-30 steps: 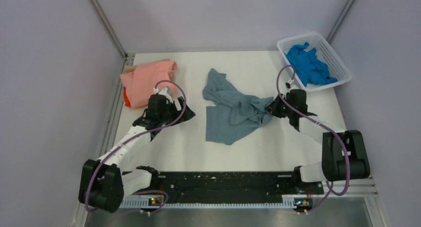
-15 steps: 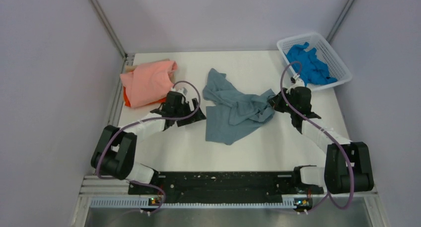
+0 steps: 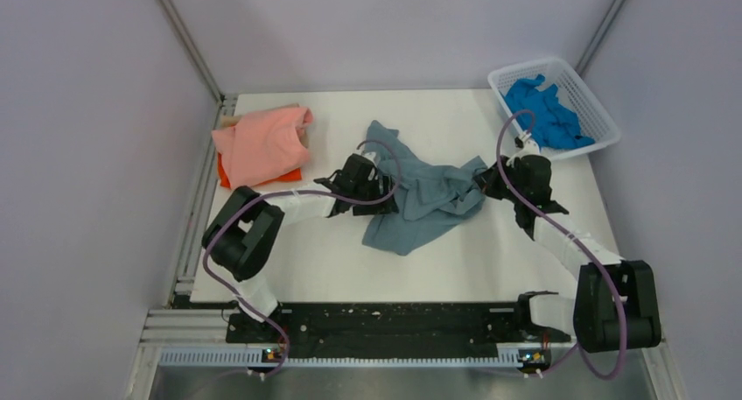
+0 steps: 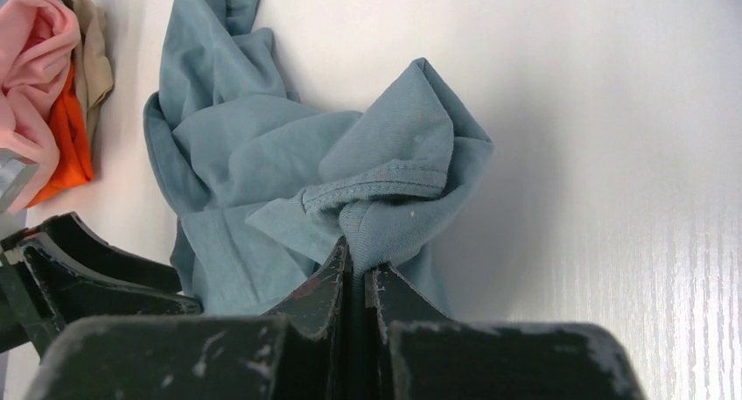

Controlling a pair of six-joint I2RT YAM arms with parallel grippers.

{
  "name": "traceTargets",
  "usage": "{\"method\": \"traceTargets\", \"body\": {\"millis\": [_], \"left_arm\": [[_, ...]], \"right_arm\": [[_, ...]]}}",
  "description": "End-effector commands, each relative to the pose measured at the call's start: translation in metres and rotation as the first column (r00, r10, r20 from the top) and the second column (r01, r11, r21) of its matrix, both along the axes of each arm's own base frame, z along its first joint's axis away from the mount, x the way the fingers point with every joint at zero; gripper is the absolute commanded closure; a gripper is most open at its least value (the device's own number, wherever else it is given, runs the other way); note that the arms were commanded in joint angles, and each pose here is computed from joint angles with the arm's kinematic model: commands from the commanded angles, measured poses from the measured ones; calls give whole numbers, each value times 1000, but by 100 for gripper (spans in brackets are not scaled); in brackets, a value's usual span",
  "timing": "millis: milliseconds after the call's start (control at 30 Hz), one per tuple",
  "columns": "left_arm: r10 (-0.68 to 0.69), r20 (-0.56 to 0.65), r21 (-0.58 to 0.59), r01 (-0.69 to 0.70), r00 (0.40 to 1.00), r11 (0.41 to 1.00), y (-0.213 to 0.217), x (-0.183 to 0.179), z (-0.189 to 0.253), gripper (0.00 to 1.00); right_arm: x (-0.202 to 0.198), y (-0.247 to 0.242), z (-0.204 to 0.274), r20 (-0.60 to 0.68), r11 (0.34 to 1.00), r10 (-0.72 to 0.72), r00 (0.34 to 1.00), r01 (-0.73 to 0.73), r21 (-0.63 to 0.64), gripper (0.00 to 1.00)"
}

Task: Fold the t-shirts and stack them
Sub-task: Flatten out the tshirt

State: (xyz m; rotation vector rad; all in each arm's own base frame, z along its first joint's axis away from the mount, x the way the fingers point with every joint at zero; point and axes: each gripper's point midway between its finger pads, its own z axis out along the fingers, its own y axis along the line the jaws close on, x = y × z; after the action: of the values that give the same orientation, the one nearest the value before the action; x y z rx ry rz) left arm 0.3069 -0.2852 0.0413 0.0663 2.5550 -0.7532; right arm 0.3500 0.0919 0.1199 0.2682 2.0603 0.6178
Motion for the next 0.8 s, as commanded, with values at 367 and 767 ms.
{"method": "traceTargets", "body": {"millis": [367, 767], "left_arm": [[94, 109, 296, -123, 990, 947, 9, 3, 4, 100], [169, 655, -79, -156, 736, 985, 46, -11, 296, 100]], "right_arm": [[2, -3, 36, 115, 1000, 1, 993, 0, -14, 100], [-30, 11, 267, 577, 995, 76, 813, -100, 9, 100]]}}
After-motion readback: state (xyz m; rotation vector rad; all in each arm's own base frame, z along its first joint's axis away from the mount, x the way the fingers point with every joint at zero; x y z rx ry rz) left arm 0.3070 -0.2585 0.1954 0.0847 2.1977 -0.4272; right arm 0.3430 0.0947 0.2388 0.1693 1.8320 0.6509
